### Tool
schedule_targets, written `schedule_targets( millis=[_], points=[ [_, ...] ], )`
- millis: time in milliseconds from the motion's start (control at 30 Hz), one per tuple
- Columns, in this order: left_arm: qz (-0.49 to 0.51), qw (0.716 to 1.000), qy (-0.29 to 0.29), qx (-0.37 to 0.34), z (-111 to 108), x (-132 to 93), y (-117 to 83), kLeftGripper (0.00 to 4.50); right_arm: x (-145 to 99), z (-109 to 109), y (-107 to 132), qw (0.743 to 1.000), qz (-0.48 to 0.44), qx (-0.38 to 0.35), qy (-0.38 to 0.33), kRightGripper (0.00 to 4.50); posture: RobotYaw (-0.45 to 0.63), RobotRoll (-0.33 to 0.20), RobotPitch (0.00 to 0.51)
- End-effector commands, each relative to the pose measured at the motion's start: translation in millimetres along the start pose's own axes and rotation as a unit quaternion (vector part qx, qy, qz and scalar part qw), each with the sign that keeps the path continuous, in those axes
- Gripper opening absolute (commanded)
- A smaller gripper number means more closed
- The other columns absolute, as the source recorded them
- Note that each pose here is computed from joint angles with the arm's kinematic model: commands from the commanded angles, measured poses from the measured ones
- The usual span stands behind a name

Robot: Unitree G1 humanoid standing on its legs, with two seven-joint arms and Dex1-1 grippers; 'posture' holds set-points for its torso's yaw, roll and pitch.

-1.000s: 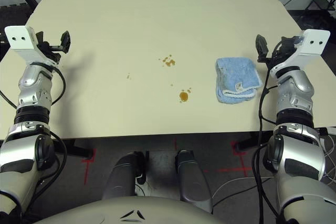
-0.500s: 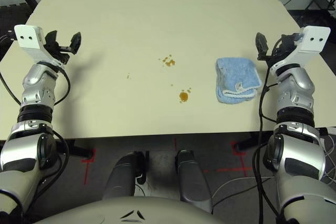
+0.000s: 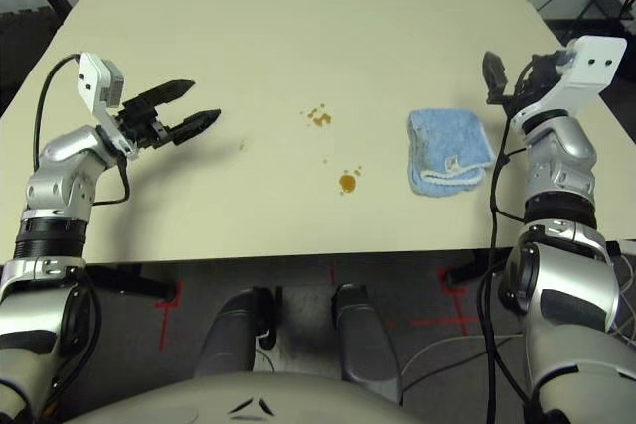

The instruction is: Wipe the water off the table with a rag.

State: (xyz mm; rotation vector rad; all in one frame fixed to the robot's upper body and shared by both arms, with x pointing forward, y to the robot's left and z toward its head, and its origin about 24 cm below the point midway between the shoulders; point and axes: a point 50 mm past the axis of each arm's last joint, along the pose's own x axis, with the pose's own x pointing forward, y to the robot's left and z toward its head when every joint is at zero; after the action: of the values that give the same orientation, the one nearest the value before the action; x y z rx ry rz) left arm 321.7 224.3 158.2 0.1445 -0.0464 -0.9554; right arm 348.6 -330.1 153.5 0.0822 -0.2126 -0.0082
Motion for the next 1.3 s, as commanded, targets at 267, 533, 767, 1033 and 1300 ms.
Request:
schedule_targets(
  millis=[267,533,767,1033,1300],
  points=[
    [-0.040,0.999,0.028,-0.001,-5.3,1.2,-4.2,4.50,-9.9,1.6,-12.7,1.000,-0.016,0.005,0.008,4.48,-0.14,0.000,0.155],
    [-0.042,0.998,0.036,0.002,-9.5,4.4,-4.4,4.50,-25.2,18.3,-18.6,0.991,0.059,0.070,0.102,4.48,-0.15,0.000,0.157],
    [-0.038,0.999,0.036,0.004,-11.6,6.1,-4.2,4.50,-47.7,17.3,-18.7,0.969,0.094,0.093,0.208,4.48,-0.16,0.000,0.158],
    [-0.035,0.999,0.035,0.005,-12.2,7.6,-3.6,4.50,-68.0,-8.5,-6.2,0.946,0.123,0.124,0.275,4.48,-0.16,0.000,0.159],
    [-0.031,0.999,0.036,0.008,-12.1,8.2,-3.0,4.50,-71.7,-22.4,-1.4,0.938,0.130,0.131,0.292,4.48,-0.15,0.000,0.157]
  ],
)
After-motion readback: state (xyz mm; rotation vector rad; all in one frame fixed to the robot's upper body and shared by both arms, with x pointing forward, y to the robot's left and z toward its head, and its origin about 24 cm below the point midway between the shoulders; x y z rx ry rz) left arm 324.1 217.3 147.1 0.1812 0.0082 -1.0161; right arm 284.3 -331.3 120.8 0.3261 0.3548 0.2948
